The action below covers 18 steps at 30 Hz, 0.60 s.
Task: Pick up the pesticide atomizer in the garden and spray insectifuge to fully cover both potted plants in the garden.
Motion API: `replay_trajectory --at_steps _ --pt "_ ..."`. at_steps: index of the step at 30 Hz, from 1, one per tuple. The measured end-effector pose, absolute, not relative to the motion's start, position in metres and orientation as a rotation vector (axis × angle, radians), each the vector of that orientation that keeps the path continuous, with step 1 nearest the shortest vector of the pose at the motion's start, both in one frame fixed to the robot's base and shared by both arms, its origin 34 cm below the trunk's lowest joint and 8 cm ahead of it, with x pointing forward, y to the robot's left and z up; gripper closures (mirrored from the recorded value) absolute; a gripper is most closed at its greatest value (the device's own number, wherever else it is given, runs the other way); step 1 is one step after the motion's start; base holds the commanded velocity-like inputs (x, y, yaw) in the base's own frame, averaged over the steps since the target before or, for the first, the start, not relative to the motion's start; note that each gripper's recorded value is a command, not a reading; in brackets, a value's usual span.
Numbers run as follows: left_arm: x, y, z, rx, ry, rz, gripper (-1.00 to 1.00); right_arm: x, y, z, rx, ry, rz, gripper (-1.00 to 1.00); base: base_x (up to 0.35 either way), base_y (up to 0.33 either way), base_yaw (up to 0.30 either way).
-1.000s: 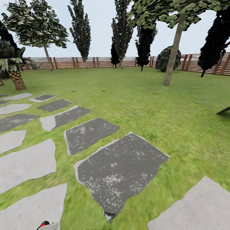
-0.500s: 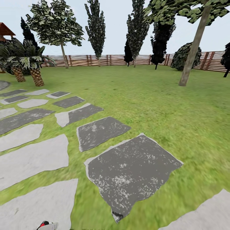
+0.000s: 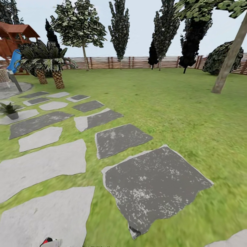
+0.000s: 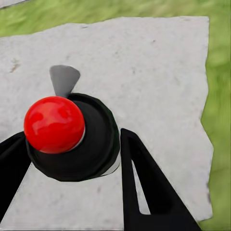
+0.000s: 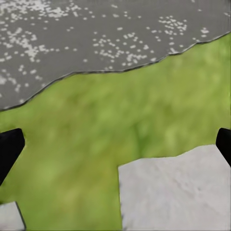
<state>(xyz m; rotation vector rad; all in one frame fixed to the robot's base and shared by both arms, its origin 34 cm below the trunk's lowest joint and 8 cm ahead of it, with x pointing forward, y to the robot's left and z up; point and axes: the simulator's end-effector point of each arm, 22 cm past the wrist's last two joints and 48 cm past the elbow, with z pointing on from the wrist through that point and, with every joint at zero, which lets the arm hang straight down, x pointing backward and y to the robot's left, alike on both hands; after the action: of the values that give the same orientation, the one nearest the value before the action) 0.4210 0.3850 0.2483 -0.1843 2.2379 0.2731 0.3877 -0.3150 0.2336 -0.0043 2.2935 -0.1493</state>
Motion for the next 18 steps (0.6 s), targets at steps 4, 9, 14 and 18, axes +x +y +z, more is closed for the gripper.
replay_trajectory --at_steps 4,9,14,18 --pt "0.4203 0.3850 0.2478 -0.184 2.240 0.273 1.00 0.3876 -0.3149 0.2336 -0.005 2.293 -0.149 -1.00 0.000 0.000 0.276" --pt "0.4197 0.3849 0.2474 -0.184 2.242 0.273 1.00 0.3877 -0.3149 0.2336 -0.005 2.293 -0.149 -1.00 0.000 0.000 0.277" --pt "0.4193 0.3849 0.2471 -0.184 2.243 0.274 1.00 0.3889 -0.3156 0.2344 -0.002 2.290 -0.151 -1.00 0.000 0.000 0.278" --pt "0.4192 0.3848 0.2470 -0.183 2.243 0.273 1.00 0.3902 -0.3161 0.2353 0.000 2.286 -0.152 -1.00 0.000 0.000 0.280"
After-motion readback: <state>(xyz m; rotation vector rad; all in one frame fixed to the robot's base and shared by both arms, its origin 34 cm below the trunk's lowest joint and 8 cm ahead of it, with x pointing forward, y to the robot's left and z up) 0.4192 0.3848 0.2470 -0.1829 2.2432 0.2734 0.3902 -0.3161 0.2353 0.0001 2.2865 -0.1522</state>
